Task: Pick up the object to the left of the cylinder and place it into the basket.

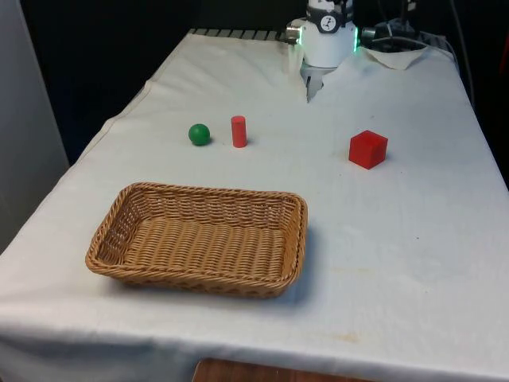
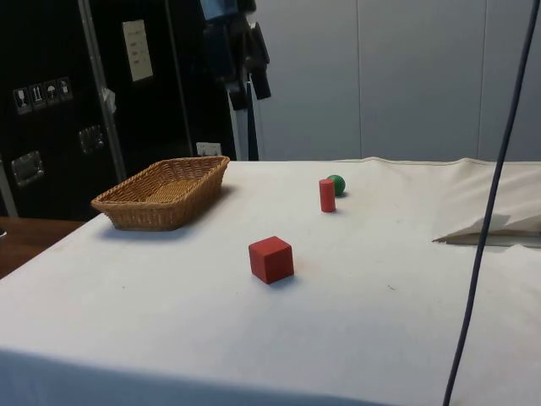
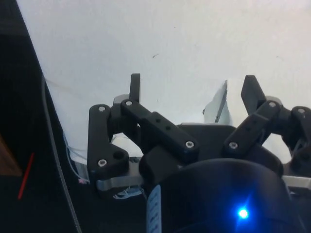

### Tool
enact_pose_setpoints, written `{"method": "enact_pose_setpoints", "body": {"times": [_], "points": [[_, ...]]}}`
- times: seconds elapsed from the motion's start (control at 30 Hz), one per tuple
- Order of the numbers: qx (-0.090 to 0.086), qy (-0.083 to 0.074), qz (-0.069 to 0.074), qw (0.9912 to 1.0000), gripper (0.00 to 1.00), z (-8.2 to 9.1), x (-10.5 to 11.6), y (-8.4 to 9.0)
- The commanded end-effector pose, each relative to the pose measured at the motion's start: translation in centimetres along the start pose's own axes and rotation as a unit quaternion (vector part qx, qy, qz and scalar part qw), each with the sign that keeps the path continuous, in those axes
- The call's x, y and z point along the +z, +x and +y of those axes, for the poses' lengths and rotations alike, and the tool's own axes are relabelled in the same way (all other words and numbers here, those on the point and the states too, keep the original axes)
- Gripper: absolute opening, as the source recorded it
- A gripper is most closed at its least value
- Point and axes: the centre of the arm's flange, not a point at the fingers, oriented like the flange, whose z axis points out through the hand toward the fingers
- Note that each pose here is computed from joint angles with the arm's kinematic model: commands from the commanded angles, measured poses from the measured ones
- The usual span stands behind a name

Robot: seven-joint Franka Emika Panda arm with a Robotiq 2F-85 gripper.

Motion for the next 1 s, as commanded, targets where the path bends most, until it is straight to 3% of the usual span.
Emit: {"method": "enact_pose_setpoints", "body": {"times": [0.0, 0.2, 0.23, 0.27, 0.53, 0.57, 0.6, 0.87, 0.9, 0.93, 0.97], "points": [[0.001, 0.001, 0.005, 0.99998, 1.0, -0.3, 0.3, -0.2], [-0.001, -0.001, 0.011, 0.99994, 1.0, -1.7, 2.3, -0.6], [-0.003, -0.002, 0.004, 0.99998, 1.0, -1.4, 2.1, -0.5], [-0.001, -0.001, 0.012, 0.99993, 1.0, -1.9, 2.6, -0.7], [0.0, -0.003, 0.025, 0.99969, 1.0, -3.6, 4.9, -1.5], [-0.003, -0.005, 0.017, 0.99984, 1.0, -3.5, 4.9, -1.4], [-0.001, -0.003, 0.026, 0.99965, 1.0, -3.9, 5.2, -1.7], [-0.006, -0.004, 0.042, 0.9991, 1.0, -4.9, 7.5, -3.0], [-0.007, -0.003, 0.033, 0.99944, 1.0, -4.8, 7.6, -2.8], [-0.005, -0.004, 0.044, 0.999, 1.0, -4.9, 7.7, -3.2], [-0.006, -0.004, 0.046, 0.99891, 1.0, -5.0, 8.0, -3.3]]}}
